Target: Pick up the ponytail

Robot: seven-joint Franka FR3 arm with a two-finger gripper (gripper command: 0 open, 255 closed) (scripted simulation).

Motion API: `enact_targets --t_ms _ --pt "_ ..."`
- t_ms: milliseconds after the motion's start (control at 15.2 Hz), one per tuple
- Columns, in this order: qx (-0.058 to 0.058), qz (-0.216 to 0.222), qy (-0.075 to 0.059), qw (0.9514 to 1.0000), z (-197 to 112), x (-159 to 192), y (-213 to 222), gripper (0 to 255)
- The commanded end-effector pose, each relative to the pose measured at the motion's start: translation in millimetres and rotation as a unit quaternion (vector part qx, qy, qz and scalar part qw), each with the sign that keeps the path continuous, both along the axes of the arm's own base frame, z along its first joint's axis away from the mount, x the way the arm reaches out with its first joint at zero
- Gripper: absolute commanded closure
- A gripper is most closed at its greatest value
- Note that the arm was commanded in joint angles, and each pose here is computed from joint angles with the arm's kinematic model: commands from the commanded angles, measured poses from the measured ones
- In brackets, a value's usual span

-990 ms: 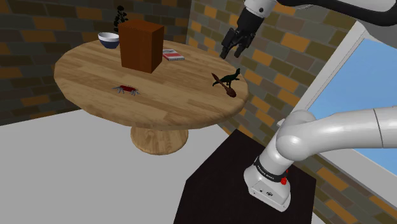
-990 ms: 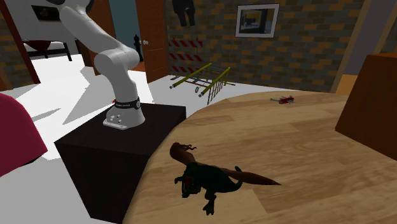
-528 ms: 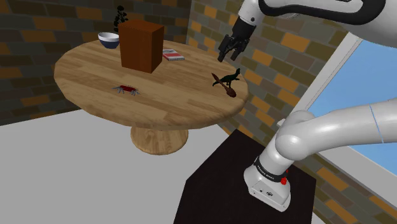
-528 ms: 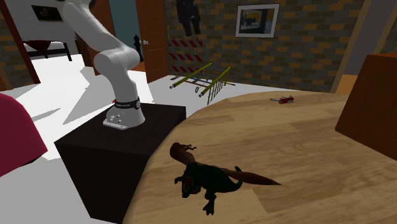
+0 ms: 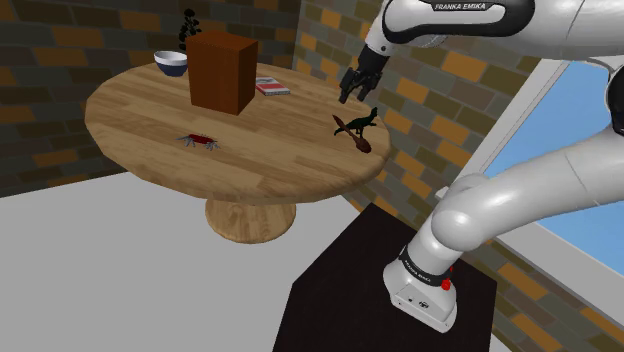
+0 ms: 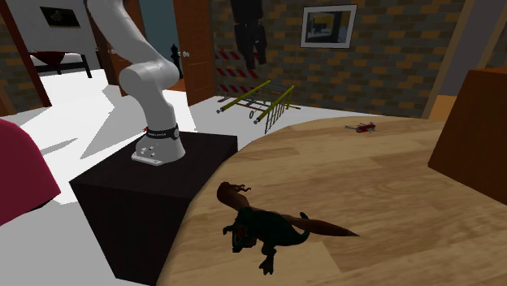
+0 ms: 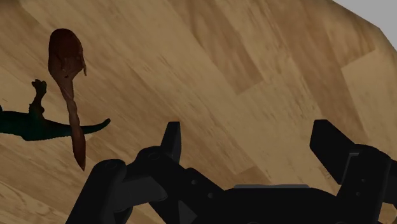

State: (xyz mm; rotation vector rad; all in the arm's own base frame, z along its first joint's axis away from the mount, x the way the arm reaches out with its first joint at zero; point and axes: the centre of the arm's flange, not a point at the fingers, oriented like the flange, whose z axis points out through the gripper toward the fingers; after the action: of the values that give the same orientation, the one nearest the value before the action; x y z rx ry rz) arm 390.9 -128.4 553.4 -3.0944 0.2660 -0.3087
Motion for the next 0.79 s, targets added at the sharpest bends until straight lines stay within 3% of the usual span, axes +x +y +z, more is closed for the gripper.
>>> enact_targets --t_ms 0,726 --pt "0.000 -0.002 0.001 1.0000 -12.8 13.0 -19.1 0" --pt "0.000 -0.015 0.011 0.9998 -84.2 76.4 -129.1 0"
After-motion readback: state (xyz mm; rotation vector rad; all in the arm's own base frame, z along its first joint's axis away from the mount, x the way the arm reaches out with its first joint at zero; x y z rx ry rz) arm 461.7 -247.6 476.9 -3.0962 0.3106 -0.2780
